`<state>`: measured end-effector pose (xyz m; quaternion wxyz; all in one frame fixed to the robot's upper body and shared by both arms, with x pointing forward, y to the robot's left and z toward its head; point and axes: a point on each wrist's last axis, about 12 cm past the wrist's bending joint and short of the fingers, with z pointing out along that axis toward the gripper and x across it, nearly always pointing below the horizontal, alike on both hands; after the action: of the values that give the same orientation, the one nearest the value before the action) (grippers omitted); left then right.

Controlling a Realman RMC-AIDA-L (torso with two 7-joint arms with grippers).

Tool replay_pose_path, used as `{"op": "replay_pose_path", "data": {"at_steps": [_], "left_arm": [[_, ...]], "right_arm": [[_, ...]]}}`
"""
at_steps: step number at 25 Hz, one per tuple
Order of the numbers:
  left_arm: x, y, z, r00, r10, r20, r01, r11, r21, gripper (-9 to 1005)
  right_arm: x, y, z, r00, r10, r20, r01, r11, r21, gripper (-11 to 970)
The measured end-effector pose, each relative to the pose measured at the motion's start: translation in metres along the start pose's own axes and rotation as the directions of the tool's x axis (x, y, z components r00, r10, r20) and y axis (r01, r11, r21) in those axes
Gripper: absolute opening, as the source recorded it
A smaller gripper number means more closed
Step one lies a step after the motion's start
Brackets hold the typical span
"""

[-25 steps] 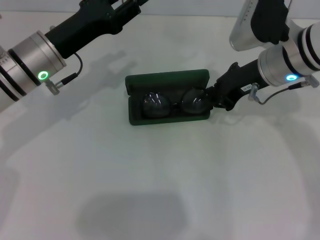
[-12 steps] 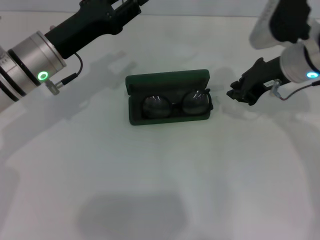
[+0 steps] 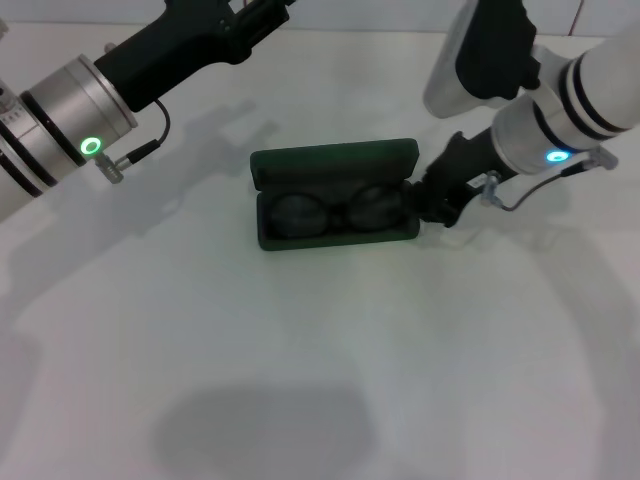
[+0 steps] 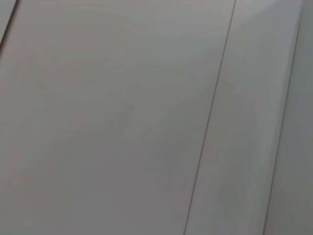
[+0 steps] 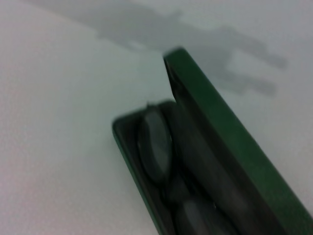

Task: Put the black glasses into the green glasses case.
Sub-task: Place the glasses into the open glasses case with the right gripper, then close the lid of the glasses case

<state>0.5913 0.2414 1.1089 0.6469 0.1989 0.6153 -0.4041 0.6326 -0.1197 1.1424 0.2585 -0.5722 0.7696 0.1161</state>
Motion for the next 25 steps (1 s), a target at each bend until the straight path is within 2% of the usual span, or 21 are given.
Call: {"op": "replay_pose_path", "data": {"at_steps": [7, 13, 16, 21, 25], "left_arm": [[0.001, 0.000, -0.001, 1.000, -0.005, -0.001, 0.005, 1.000, -0.003, 490], [0.002, 0.000, -0.003, 1.000, -0.011, -0.003, 0.010, 1.000, -0.007, 489], [0.004, -0.001, -0.005, 1.000, -0.010, -0.018, 0.010, 1.000, -0.002, 488], [0.003, -0.002, -0.014, 0.988, 0.044, -0.147, -0.025, 0.992, 0.123, 488], [0.001, -0.008, -0.033, 0.969, 0.102, -0.225, -0.038, 0.962, 0.272, 487]], "right_arm": [[-0.010, 0.005, -0.001, 0.996, -0.008, 0.087, 0.011, 0.999, -0.035, 177], [0.001, 0.002, -0.004, 0.996, 0.021, 0.087, -0.018, 0.999, -0.032, 178], [0.013, -0.001, -0.017, 0.989, 0.061, 0.138, -0.061, 0.998, -0.009, 178], [0.040, -0.007, -0.049, 0.960, 0.125, 0.249, -0.144, 0.988, 0.059, 179], [0.071, -0.005, -0.063, 0.911, 0.146, 0.386, -0.190, 0.979, 0.077, 180]]}}
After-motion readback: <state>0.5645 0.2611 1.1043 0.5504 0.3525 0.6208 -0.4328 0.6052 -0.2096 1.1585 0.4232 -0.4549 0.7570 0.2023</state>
